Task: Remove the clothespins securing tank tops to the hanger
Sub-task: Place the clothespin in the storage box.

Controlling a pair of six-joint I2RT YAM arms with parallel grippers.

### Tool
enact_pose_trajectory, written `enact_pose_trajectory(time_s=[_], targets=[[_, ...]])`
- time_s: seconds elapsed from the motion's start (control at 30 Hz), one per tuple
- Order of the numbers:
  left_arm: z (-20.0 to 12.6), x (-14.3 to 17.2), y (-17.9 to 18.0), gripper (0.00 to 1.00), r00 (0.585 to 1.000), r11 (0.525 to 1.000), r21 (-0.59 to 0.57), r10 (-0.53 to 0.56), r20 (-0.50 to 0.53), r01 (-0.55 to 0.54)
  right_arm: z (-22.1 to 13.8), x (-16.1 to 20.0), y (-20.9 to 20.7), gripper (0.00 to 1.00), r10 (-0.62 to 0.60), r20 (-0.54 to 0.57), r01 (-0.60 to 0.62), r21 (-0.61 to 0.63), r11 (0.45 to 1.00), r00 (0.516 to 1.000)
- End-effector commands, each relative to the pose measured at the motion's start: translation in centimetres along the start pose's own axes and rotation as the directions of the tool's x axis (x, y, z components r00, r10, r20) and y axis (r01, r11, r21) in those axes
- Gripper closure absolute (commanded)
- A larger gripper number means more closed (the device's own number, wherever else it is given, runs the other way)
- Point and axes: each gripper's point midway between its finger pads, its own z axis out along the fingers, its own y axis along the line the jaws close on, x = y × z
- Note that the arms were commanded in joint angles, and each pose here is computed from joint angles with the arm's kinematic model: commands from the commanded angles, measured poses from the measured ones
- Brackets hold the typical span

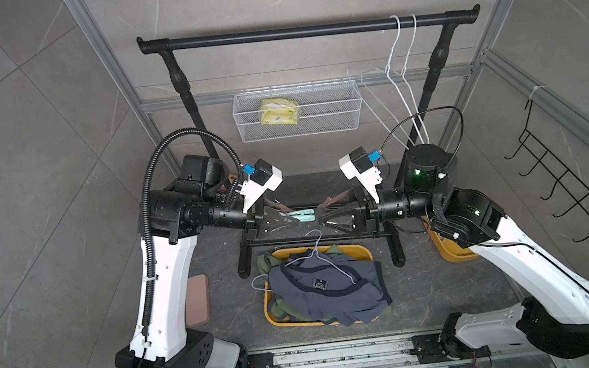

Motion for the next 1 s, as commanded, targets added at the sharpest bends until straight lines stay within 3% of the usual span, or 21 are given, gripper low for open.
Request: enact_pose_trajectory(time_s=[0.0, 0.37, 0.73, 0.97], targets=[[-0.5, -1.6, -1.5, 0.89, 0.998, 0.999, 0.042, 0.024, 0.059, -0.026, 0.8, -1.3, 0.9, 0.58, -0.002, 0.019, 0.004, -0.075, 0.997, 1.0], [-0.6, -2.0, -1.9, 0.89, 0.997, 0.998, 0.054, 0.032, 0.074, -0.036, 1.5, -0.6, -0.1, 0.58, 0.005, 0.008, -0.005, -0.041, 0.999, 1.0], [-1.0, -2.1, -3.0, 0.89, 0.995, 0.996, 0.063, 0.051, 0.083, -0.056, 1.0, -0.5, -2.3, 0.56, -0.027, 0.002, 0.027, 0.112, 0.993, 1.0], [-0.9, -2.2, -2.8, 0.89, 0.995, 0.996, 0.059, 0.056, 0.082, -0.061, 1.7, -0.7, -1.2, 0.56, -0.02, -0.004, 0.02, 0.022, 1.0, 1.0]])
